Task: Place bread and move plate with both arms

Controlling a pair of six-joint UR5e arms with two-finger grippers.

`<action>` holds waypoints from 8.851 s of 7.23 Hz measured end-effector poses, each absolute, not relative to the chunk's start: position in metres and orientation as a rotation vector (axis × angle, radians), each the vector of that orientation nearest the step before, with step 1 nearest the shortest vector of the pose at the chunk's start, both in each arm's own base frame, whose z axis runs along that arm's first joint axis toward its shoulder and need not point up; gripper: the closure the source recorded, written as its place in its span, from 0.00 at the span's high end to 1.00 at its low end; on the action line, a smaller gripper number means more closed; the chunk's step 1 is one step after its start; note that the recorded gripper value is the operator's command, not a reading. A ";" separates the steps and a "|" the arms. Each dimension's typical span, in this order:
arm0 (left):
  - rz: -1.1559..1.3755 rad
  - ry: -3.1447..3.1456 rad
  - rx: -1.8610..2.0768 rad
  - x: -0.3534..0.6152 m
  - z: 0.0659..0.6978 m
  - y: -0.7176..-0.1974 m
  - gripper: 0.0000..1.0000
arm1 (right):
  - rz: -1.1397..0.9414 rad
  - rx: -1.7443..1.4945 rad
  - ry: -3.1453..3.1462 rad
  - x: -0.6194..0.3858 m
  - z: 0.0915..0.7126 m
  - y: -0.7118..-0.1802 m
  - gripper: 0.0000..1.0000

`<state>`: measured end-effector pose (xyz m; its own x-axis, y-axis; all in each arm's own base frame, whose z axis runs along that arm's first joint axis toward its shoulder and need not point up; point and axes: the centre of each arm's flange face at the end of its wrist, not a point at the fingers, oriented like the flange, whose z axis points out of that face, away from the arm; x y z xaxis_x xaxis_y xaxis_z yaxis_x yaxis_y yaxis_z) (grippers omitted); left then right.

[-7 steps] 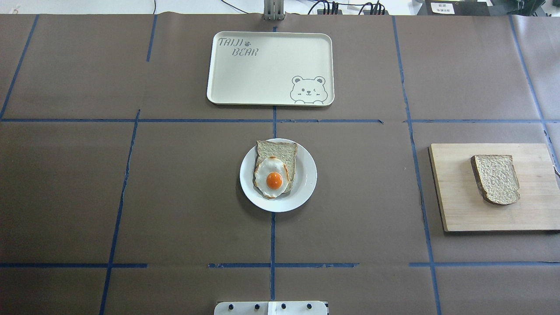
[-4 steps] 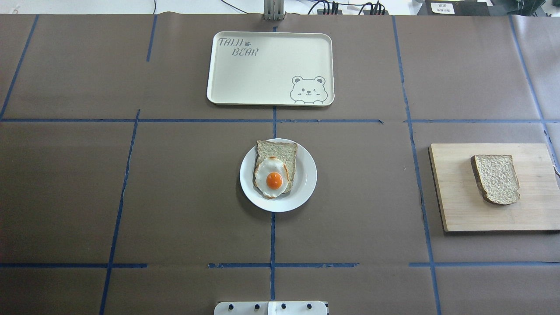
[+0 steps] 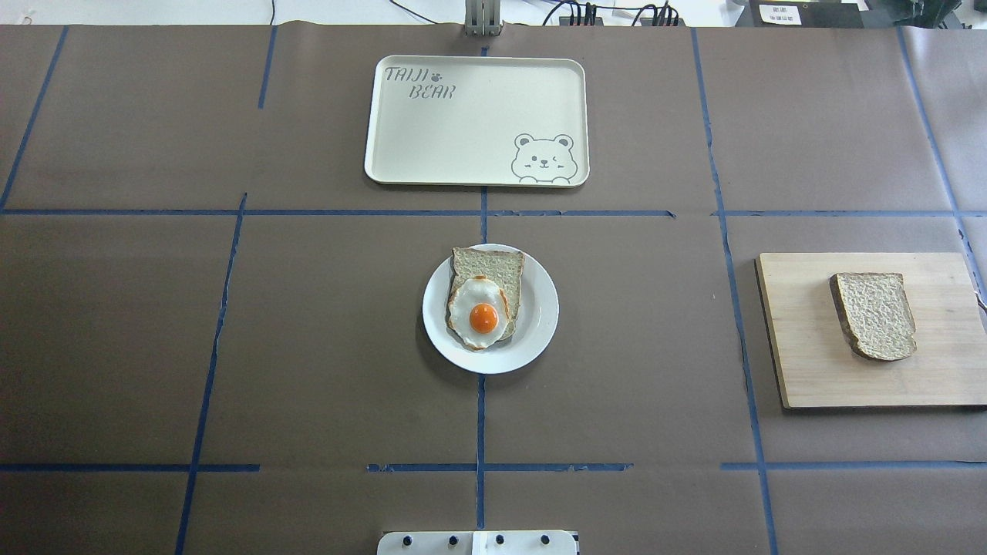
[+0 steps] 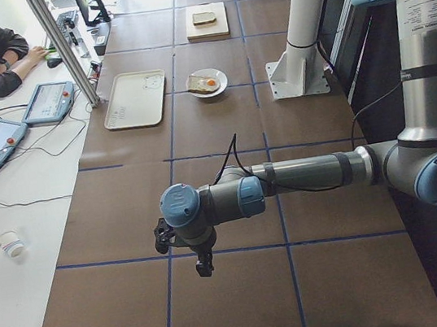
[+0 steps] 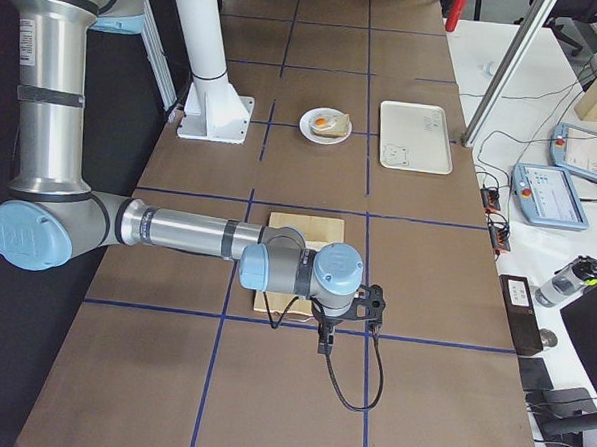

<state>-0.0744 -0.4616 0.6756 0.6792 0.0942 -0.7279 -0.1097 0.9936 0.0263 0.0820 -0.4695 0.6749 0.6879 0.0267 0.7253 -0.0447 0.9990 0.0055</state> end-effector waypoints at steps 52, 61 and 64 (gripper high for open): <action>0.118 0.821 -0.004 -0.075 0.669 -0.465 1.00 | 0.215 0.225 -1.461 -0.387 0.269 -0.410 0.00; 0.117 0.821 -0.007 -0.074 0.670 -0.466 1.00 | 0.227 0.272 -1.376 -0.537 0.292 -0.368 0.03; 0.117 0.821 -0.006 -0.074 0.670 -0.467 1.00 | 0.229 0.269 -1.375 -0.537 0.295 -0.368 0.92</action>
<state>-0.0741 -0.4667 0.6698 0.6753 0.1020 -0.7305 -0.1065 0.9935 0.0403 -0.5369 -0.3680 0.2951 0.1811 0.0037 0.9834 -0.3154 0.9474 0.0545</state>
